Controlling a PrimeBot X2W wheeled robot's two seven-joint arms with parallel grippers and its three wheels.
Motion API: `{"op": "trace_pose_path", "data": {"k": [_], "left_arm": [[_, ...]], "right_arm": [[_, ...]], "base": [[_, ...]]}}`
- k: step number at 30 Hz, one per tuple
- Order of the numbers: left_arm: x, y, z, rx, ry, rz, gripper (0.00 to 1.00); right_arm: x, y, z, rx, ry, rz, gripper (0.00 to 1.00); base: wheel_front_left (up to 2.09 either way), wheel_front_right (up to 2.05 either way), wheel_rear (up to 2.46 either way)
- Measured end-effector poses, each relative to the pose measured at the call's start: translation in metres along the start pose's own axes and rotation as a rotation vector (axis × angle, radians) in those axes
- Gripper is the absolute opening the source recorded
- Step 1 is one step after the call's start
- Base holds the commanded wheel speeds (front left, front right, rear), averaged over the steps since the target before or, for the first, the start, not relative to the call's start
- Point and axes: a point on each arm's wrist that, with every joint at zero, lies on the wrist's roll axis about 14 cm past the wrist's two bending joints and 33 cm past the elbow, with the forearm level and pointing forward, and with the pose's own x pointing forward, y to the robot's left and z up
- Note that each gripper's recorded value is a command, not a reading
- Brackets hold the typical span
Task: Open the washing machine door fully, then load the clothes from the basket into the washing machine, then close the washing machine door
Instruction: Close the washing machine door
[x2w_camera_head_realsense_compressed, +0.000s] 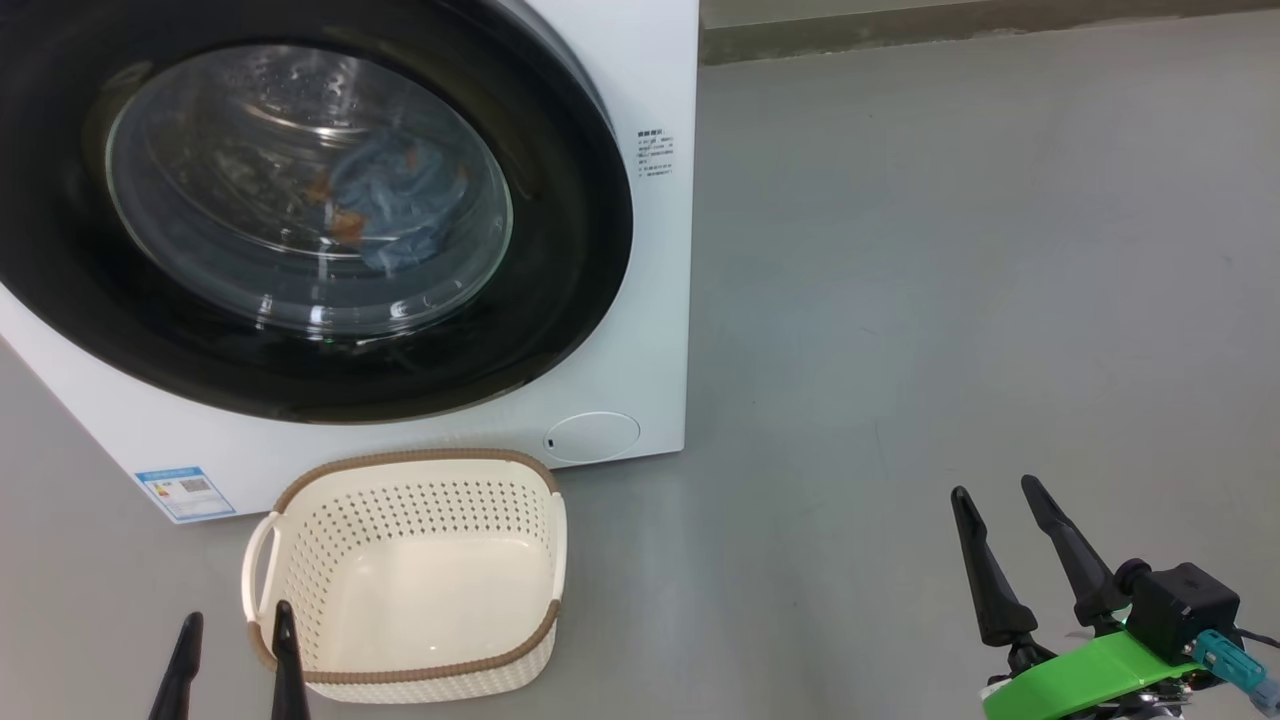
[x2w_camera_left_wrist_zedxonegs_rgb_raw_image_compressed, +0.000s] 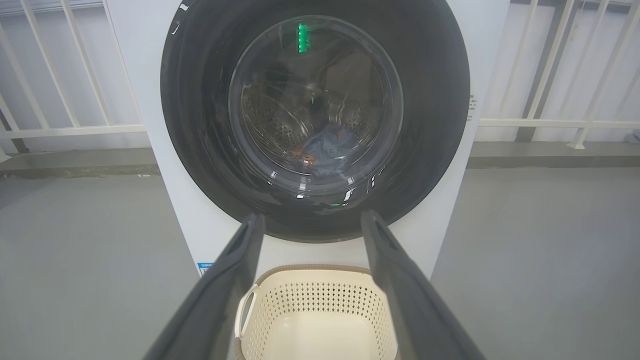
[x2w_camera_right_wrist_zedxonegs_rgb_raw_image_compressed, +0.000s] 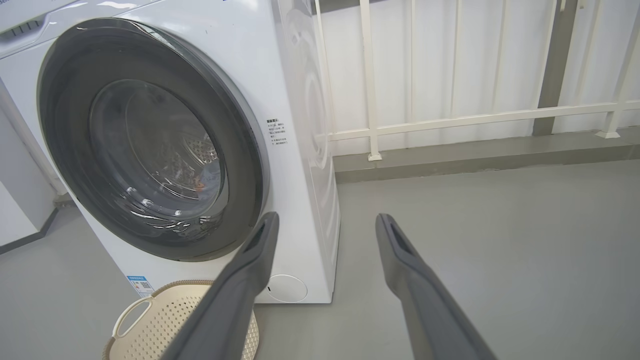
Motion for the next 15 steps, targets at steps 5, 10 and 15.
{"op": "trace_pose_path", "data": {"k": [5, 10, 15], "left_arm": [[-0.0009, 0.0012, 0.0001, 0.000, 0.000, 0.003, 1.00], [-0.0019, 0.0019, -0.0005, 0.000, 0.002, 0.006, 1.00], [-0.0033, 0.0045, -0.0002, 0.001, 0.002, 0.014, 1.00]], "right_arm": [[0.0006, -0.0004, 0.0004, 0.003, -0.002, -0.003, 1.00], [0.0017, 0.0001, -0.0004, 0.004, -0.001, -0.002, 1.00], [0.0031, 0.0026, -0.0017, 0.004, 0.003, 0.006, 1.00]], "base": [[0.00, 0.00, 0.00], [0.00, 0.00, 0.00], [0.00, 0.00, 0.00]]}}
